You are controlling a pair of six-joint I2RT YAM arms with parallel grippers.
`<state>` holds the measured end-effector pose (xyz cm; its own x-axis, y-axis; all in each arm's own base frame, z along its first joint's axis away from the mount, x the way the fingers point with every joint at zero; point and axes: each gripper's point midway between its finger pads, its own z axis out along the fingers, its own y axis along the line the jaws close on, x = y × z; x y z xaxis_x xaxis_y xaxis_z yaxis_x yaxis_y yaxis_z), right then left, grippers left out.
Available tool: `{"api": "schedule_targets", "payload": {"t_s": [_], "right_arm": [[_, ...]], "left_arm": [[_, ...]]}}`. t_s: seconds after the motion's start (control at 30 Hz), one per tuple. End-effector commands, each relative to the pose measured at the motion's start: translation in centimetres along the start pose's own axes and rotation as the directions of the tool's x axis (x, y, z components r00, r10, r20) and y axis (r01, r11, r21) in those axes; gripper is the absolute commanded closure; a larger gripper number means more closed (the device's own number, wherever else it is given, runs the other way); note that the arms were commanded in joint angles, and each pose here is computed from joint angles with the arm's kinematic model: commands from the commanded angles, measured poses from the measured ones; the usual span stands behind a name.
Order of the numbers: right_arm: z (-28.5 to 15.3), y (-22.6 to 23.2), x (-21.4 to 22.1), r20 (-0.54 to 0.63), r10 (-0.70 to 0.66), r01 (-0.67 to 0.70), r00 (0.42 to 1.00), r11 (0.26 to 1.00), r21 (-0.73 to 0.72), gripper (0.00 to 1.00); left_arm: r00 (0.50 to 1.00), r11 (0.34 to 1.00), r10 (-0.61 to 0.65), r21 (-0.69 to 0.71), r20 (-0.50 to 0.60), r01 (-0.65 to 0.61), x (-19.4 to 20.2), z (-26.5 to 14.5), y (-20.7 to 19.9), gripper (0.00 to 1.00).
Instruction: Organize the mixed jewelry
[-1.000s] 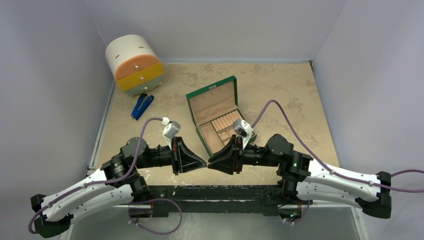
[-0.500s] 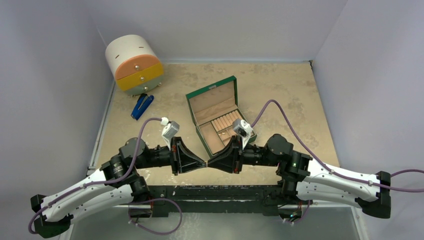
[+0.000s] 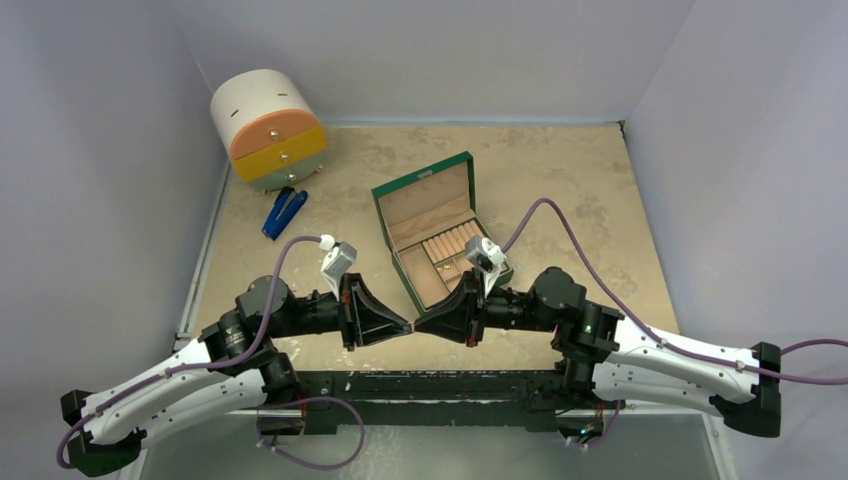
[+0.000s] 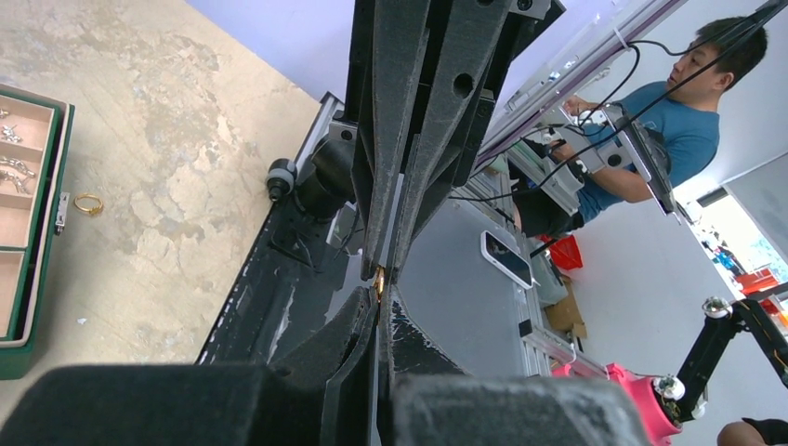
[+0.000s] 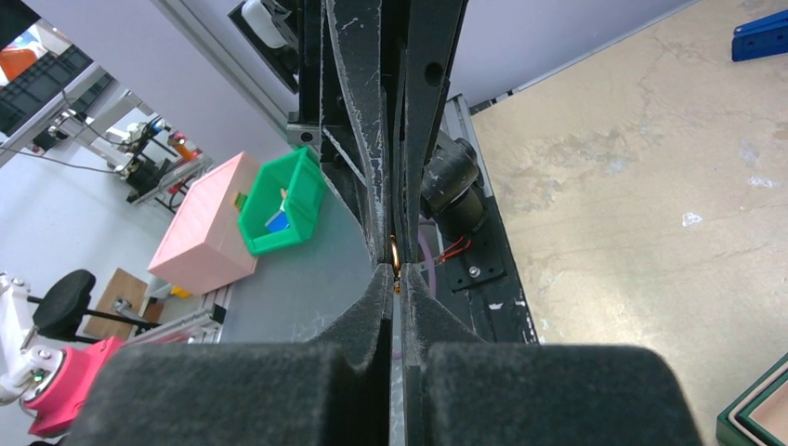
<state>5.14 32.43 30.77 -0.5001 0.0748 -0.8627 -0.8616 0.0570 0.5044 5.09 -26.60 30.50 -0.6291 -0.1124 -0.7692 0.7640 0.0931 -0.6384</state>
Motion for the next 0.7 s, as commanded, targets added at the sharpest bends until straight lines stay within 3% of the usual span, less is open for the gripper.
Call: {"api": "schedule_targets", "payload": {"t_s": [0.0, 0.17, 0.27, 0.43, 0.67], "right_arm": [[0.0, 1.0, -1.2, 0.041, -0.017, 0.019, 0.999, 0.999, -0.040, 1.00], [-0.3, 0.0, -1.5, 0.048, -0.011, 0.010, 0.999, 0.999, 0.030, 1.00], [-0.5, -1.4, -1.7, 0.042, -0.011, 0.006, 0.999, 0.993, 0.120, 1.00], [-0.8, -5.2, -1.2, -0.017, -0.010, 0.016, 1.000, 0.942, 0.335, 1.00], [-2.3, -11.6, -0.7, -0.102, 0.003, 0.059, 0.995, 0.795, 0.604, 1.00]], "left_arm": [[0.997, 1.000, 0.017, 0.023, 0.080, -0.019, -2.5, -0.2, -1.5, 0.96], [0.994, 0.997, 0.023, -0.069, 0.105, -0.016, -2.8, -0.6, 0.0, 0.61], [0.991, 0.987, 0.035, -0.159, 0.127, -0.015, -3.3, -1.0, 1.5, 0.52], [0.987, 0.937, 0.072, -0.349, 0.141, -0.018, -3.6, -2.1, 4.9, 0.45], [0.981, 0.824, 0.129, -0.566, 0.146, -0.024, -4.4, -4.1, 8.7, 0.40]]}}
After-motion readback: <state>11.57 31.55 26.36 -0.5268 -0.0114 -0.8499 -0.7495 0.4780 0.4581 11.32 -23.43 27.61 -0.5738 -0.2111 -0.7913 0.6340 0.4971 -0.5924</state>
